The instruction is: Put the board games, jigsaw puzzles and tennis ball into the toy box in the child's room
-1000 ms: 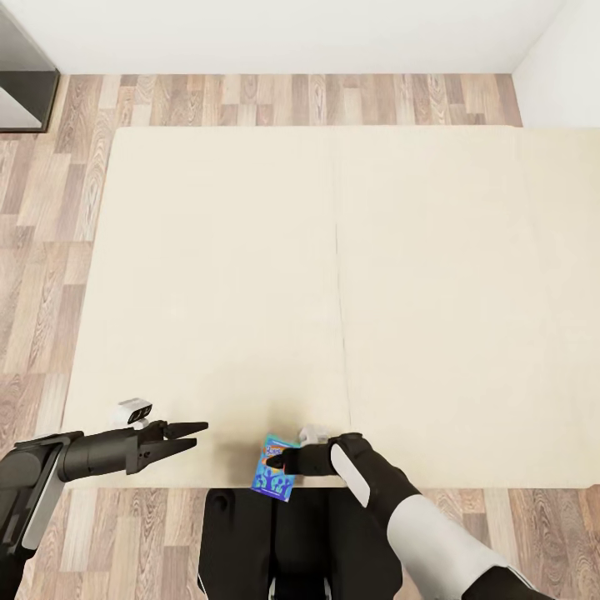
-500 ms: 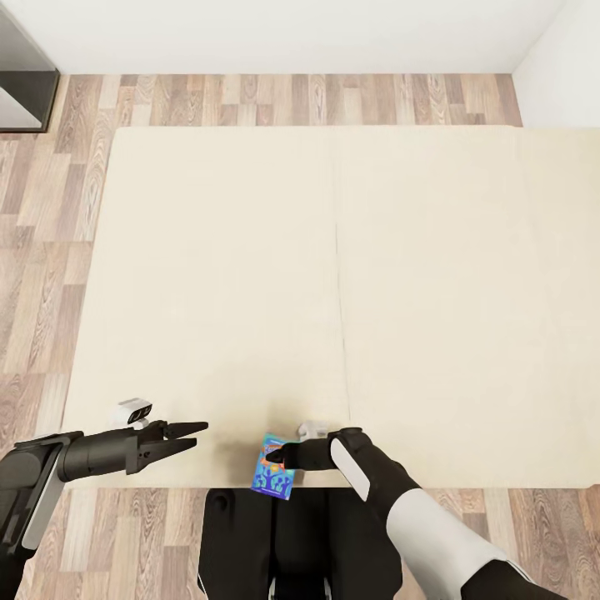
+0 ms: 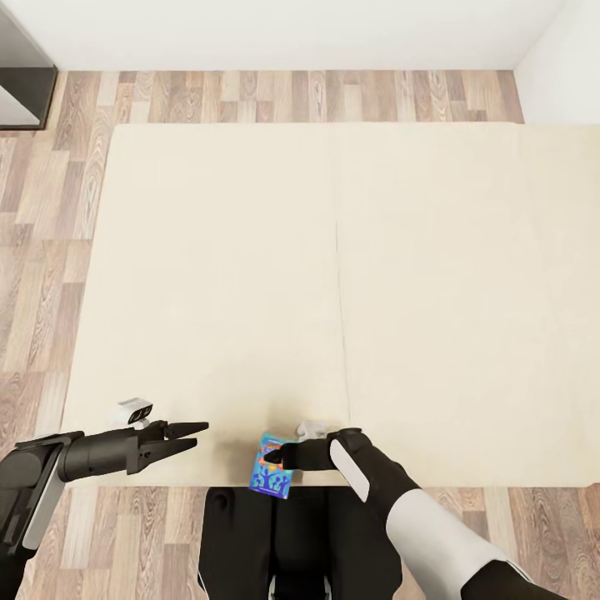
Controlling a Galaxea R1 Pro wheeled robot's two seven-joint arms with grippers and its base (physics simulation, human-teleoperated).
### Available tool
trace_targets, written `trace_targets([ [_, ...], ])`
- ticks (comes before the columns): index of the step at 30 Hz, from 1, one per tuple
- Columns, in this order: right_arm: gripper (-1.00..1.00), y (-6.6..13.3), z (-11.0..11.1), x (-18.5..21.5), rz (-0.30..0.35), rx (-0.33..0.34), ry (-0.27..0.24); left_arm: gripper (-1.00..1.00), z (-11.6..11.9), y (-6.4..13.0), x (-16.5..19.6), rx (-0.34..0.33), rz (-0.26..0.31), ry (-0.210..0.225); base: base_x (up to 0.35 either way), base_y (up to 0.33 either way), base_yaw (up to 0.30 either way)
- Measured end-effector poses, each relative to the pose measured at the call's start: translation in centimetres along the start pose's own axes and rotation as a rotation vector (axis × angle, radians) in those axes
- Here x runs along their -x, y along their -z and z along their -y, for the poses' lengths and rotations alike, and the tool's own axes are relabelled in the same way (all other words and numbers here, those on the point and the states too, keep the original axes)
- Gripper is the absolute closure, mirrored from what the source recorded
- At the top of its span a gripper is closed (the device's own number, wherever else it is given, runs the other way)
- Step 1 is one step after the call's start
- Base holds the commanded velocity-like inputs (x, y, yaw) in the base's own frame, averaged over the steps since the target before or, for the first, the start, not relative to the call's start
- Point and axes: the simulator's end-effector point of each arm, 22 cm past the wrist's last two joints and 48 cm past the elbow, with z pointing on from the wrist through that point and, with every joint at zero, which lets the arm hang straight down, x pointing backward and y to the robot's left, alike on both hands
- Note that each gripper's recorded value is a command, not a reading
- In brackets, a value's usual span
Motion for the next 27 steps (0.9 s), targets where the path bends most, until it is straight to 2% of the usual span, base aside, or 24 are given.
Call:
trace_targets([
  [8,-1.0,-0.1,-2.5,-0.9,-0.009,0.119,0.009,-1.0,0.0,0.0,0.0,0.0,0.001,0.0,0.0,0.0,0.0],
  [27,-1.0,-0.1,-2.8,-0.8,-0.003,0.13,0.014,-1.0,-0.1,0.0,0.0,0.001,-0.001,0.0,0.0,0.0,0.0],
])
